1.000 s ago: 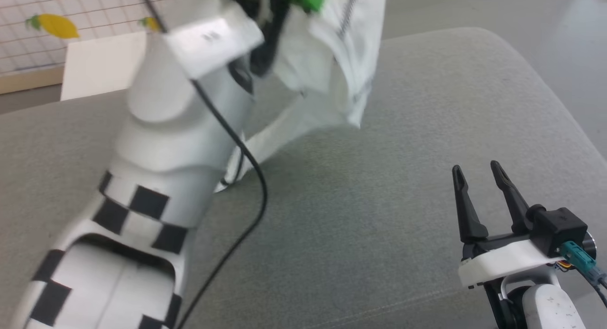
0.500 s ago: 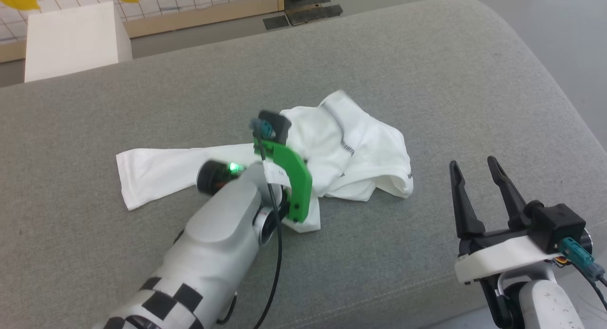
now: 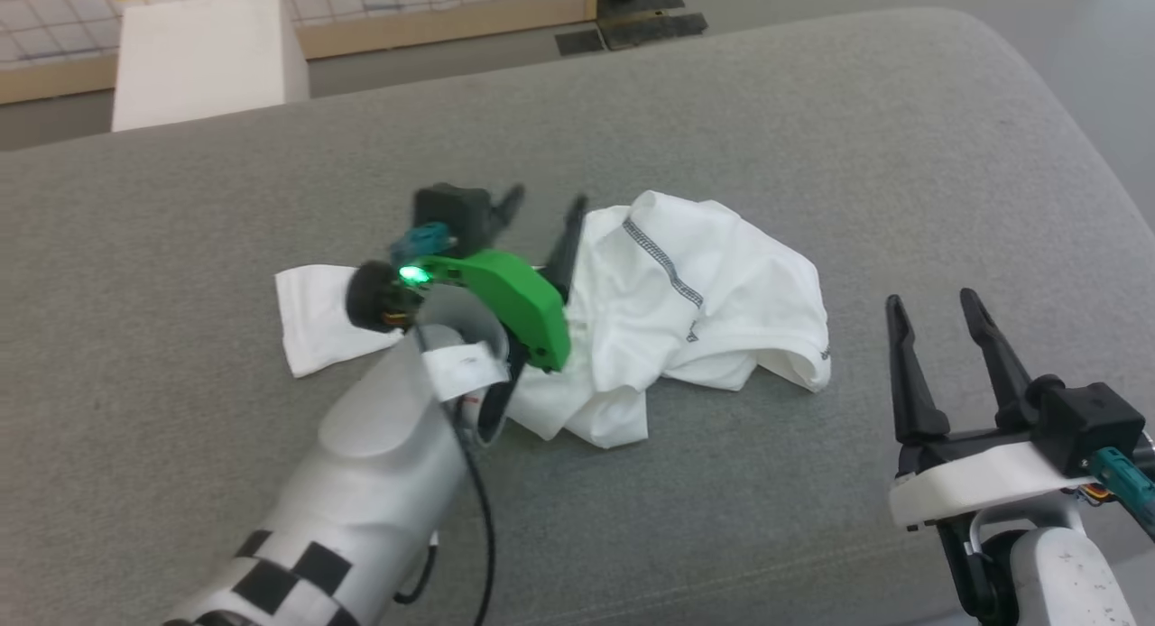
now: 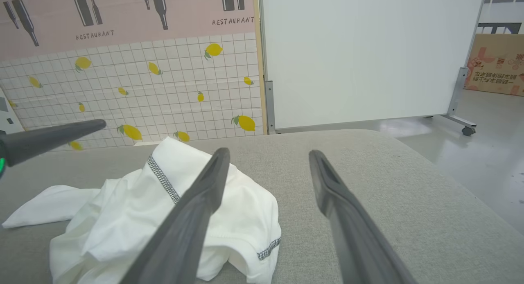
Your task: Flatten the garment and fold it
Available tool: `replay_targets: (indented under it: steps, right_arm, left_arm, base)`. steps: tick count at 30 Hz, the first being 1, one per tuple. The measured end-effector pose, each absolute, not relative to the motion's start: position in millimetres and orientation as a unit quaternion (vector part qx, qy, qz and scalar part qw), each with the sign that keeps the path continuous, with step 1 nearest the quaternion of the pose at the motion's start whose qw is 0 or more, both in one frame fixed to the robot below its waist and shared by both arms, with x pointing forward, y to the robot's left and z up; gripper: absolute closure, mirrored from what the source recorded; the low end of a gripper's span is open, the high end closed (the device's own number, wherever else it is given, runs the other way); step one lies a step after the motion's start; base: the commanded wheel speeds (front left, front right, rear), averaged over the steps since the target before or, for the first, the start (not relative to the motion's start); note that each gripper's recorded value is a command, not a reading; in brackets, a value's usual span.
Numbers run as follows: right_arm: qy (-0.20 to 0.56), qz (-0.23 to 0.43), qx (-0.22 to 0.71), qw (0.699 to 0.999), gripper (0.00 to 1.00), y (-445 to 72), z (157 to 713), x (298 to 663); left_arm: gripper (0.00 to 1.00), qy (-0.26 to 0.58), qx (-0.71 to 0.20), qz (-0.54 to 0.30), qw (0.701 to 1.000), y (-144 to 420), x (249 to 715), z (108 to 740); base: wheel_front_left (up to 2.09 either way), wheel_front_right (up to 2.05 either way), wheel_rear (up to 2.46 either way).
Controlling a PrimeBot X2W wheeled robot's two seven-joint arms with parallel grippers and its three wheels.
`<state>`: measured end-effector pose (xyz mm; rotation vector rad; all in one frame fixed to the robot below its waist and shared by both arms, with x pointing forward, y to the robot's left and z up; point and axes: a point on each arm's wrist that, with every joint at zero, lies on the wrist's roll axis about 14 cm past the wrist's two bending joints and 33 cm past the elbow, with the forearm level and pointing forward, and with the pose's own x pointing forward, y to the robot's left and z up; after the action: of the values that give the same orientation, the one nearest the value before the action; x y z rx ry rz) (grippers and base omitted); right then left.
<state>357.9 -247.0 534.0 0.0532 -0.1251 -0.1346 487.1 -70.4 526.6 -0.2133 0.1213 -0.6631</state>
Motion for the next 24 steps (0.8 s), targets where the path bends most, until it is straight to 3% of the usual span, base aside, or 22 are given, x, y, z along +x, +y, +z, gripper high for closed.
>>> replay_targets:
  steps: [10,24]
  right_arm:
    - [-0.086,-0.045,0.009,0.995,0.00,-235.1,557.9,365.1]
    - [-0.065,-0.006,0.010,0.998,0.00,-208.7,551.2,371.8]
  left_arm:
    - [0.00,-0.091,-0.120,-0.196,0.969,43.2,478.2,586.8]
    - [0.00,-0.083,-0.103,-0.075,0.988,140.0,415.6,546.9]
  base:
    - [0.00,0.00,0.00]
    - [0.00,0.00,0.00]
